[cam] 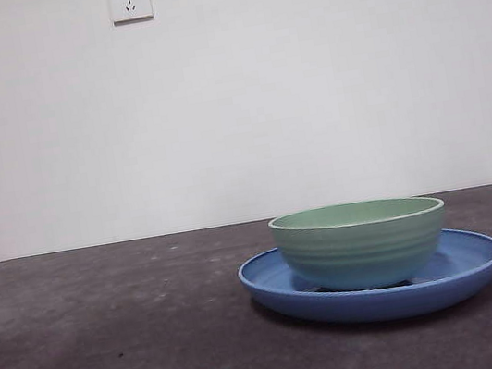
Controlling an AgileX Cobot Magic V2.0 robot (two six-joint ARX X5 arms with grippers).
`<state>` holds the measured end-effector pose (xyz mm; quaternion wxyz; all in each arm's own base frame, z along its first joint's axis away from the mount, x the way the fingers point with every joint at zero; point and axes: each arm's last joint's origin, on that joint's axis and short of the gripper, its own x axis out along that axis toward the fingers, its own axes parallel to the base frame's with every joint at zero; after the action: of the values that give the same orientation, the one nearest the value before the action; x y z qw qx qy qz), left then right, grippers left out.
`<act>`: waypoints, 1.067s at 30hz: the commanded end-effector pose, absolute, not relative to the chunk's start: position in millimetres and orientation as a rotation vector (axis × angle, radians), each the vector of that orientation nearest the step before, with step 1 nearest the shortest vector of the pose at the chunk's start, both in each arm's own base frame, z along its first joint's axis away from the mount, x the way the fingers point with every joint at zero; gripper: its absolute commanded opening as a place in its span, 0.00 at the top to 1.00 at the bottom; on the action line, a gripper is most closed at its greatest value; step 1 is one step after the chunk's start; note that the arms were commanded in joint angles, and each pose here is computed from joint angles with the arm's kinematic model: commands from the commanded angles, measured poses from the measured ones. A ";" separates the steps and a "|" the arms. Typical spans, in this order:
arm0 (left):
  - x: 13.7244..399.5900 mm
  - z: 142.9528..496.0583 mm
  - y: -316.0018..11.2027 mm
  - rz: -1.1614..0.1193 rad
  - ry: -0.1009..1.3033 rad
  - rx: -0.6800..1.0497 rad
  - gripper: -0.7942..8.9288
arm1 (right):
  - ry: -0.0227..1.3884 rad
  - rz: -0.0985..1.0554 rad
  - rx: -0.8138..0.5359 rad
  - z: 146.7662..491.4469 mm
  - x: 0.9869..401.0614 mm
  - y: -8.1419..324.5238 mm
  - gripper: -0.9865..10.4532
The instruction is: Place the green bowl on the blue plate
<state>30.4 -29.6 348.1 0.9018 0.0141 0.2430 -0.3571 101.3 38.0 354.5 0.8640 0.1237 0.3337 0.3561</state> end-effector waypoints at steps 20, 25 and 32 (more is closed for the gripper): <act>29.8 351.6 -29.6 -0.754 0.482 0.023 0.34 | 1.138 0.437 0.190 290.5 206.1 53.4 0.46; 29.8 351.6 -29.6 -0.754 0.483 0.023 0.34 | 1.198 0.398 0.170 265.3 235.2 58.6 0.48; 29.8 351.6 -29.6 -0.754 0.483 0.021 0.34 | 1.268 0.370 0.158 231.3 264.5 63.9 0.60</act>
<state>30.5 -29.6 348.1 0.9018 0.0141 0.2430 -0.3571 259.4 62.2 230.8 0.7851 0.0801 0.5907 0.1680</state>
